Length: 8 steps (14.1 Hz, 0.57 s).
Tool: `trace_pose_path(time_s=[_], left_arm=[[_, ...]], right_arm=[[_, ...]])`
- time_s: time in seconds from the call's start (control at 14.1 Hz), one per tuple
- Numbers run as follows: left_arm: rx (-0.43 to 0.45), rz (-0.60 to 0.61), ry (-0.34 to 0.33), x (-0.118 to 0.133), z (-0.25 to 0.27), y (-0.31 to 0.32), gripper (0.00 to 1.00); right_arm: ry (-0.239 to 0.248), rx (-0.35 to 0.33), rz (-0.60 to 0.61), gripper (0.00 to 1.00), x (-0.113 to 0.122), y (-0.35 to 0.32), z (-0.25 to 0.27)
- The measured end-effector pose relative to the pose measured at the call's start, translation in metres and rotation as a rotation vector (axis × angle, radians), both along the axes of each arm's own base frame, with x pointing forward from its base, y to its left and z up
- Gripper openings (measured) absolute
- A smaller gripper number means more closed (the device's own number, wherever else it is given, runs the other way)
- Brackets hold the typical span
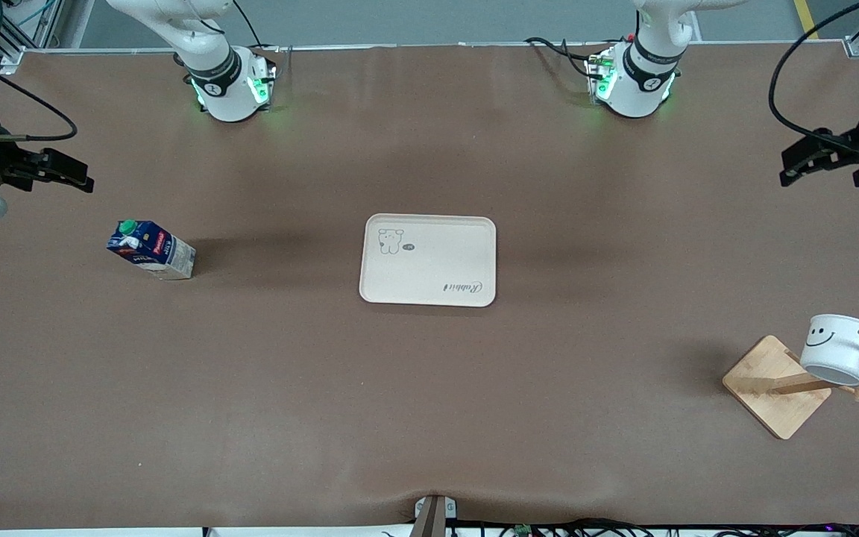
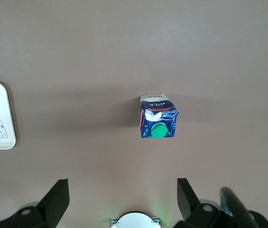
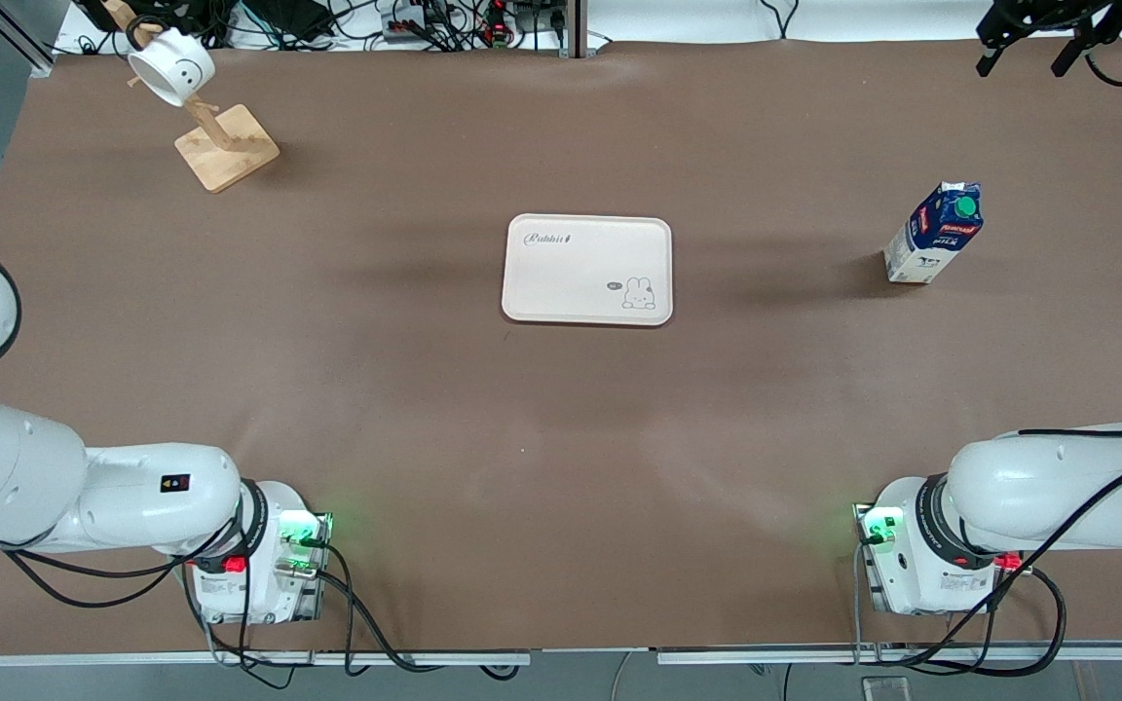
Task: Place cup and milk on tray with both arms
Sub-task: 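Move the left gripper toward the white mug on the wooden stand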
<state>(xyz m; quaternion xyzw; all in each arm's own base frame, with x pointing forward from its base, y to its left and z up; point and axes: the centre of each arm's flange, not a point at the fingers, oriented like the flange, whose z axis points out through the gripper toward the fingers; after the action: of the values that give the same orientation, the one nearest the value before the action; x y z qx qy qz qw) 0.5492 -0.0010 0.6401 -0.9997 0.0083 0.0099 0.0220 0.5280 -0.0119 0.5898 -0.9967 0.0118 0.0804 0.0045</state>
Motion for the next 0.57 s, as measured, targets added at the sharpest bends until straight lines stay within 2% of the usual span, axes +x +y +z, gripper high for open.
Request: trace_pose_path(time_s=[0.28, 0.57], left_arm=[[-0.001, 0.078, -0.055, 0.009, -0.013, 0.047, 1.00], [-0.098, 0.179, -0.137, 0.019, -0.054, 0.092, 1.00]], right_arm=[[0.012, 0.000, 0.016, 1.00, 0.000, 0.009, -0.003], [0.024, 0.000, 0.002, 1.00, 0.002, 0.000, -0.009]])
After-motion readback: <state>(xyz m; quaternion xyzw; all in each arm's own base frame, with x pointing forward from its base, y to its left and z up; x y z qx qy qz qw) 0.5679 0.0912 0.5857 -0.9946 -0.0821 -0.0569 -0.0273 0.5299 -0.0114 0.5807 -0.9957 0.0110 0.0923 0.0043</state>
